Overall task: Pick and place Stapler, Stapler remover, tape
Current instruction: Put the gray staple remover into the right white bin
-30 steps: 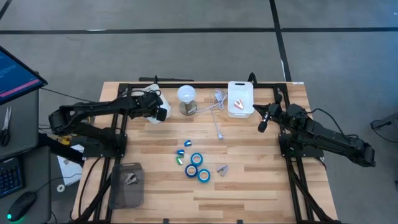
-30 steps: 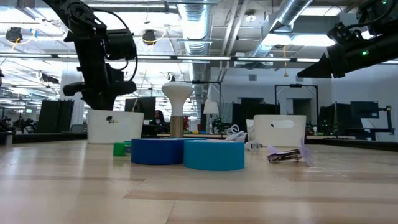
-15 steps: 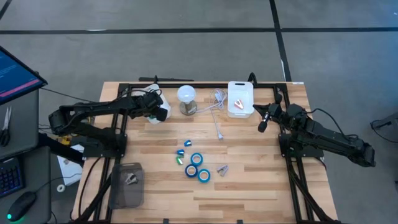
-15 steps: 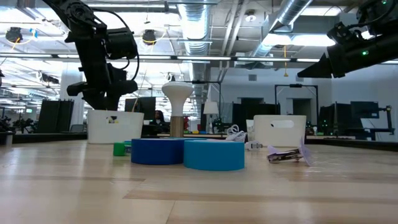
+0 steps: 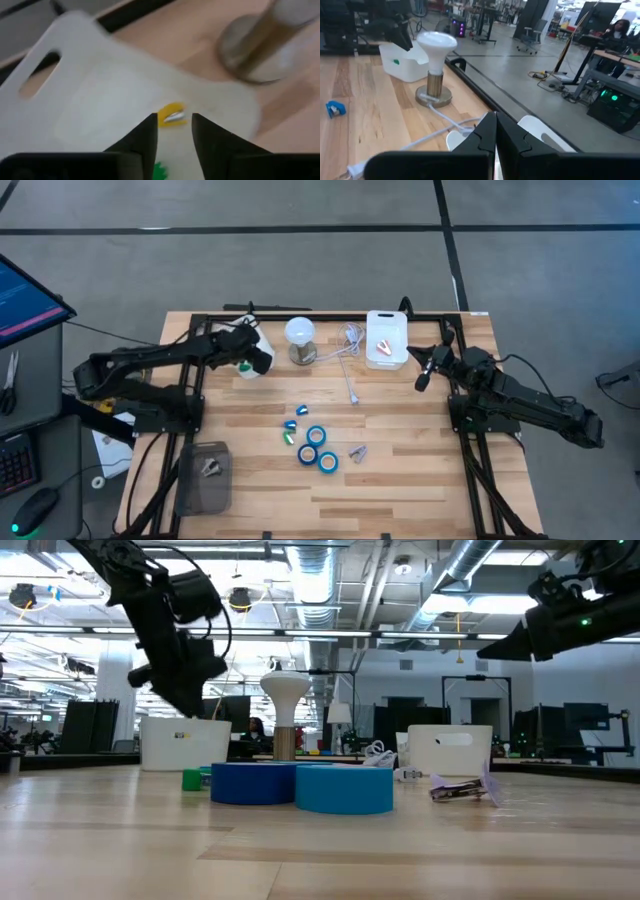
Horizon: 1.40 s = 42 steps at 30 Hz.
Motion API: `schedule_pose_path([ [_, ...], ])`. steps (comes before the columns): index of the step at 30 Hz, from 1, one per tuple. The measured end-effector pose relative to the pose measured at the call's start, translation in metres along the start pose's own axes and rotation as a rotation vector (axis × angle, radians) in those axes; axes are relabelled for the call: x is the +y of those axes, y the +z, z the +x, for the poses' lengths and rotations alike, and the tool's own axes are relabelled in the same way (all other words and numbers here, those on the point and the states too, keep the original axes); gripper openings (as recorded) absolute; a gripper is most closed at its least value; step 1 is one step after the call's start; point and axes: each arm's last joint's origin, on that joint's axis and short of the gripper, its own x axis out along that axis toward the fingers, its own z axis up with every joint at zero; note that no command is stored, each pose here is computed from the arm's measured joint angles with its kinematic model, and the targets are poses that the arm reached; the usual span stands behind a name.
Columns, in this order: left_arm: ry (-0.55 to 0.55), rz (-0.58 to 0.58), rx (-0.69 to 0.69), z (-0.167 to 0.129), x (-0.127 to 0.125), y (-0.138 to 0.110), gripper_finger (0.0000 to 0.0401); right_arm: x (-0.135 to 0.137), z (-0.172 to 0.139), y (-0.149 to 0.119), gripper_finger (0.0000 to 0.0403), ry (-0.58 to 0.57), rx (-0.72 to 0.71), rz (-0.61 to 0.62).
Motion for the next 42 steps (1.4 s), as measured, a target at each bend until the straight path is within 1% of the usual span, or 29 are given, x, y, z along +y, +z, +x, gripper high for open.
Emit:
schedule_pose_path([
  [5, -0.122, 0.045, -0.101, -0.028, 0.0, 0.004, 0.0061, -0.001, 0.0, 0.003, 0.0, -0.005, -0.033, 0.019],
  [11, -0.243, 0.154, -0.251, -0.068, -0.003, 0.0, 0.0006, -0.001, 0.0, 0.004, 0.0, -0.007, -0.042, 0.023],
  [16, -0.338, 0.249, -0.327, -0.091, -0.009, -0.008, 0.0003, -0.001, 0.0, 0.004, 0.0, -0.006, -0.042, 0.046],
  [22, -0.438, 0.375, -0.356, -0.106, -0.023, -0.02, 0.0002, 0.001, 0.0, 0.005, 0.0, 0.008, -0.049, 0.068],
  [24, -0.487, 0.411, -0.354, -0.111, -0.028, -0.025, 0.0002, 0.002, -0.001, 0.005, 0.0, 0.022, -0.055, 0.067],
  [28, -0.634, 0.492, -0.328, -0.122, -0.041, -0.038, 0.0002, 0.006, -0.001, 0.007, 0.0, 0.054, -0.067, 0.066],
  [31, -0.718, 0.545, -0.293, -0.131, -0.048, -0.051, 0.0002, 0.008, -0.002, 0.007, 0.0, 0.078, -0.071, 0.063],
  [34, -0.801, 0.594, -0.196, -0.139, -0.052, -0.068, 0.0002, 0.011, -0.002, 0.008, 0.0, 0.098, -0.074, 0.061],
  [36, -0.856, 0.593, -0.103, -0.143, -0.053, -0.079, 0.0002, 0.012, -0.002, 0.008, 0.0, 0.108, -0.075, 0.066],
  [38, -0.902, 0.562, -0.011, -0.148, -0.054, -0.088, 0.0002, 0.012, -0.003, 0.008, 0.0, 0.114, -0.074, 0.091],
  [42, -0.972, 0.507, 0.116, -0.158, -0.056, -0.102, 0.0002, 0.013, -0.003, 0.008, 0.0, 0.117, -0.069, 0.141],
])
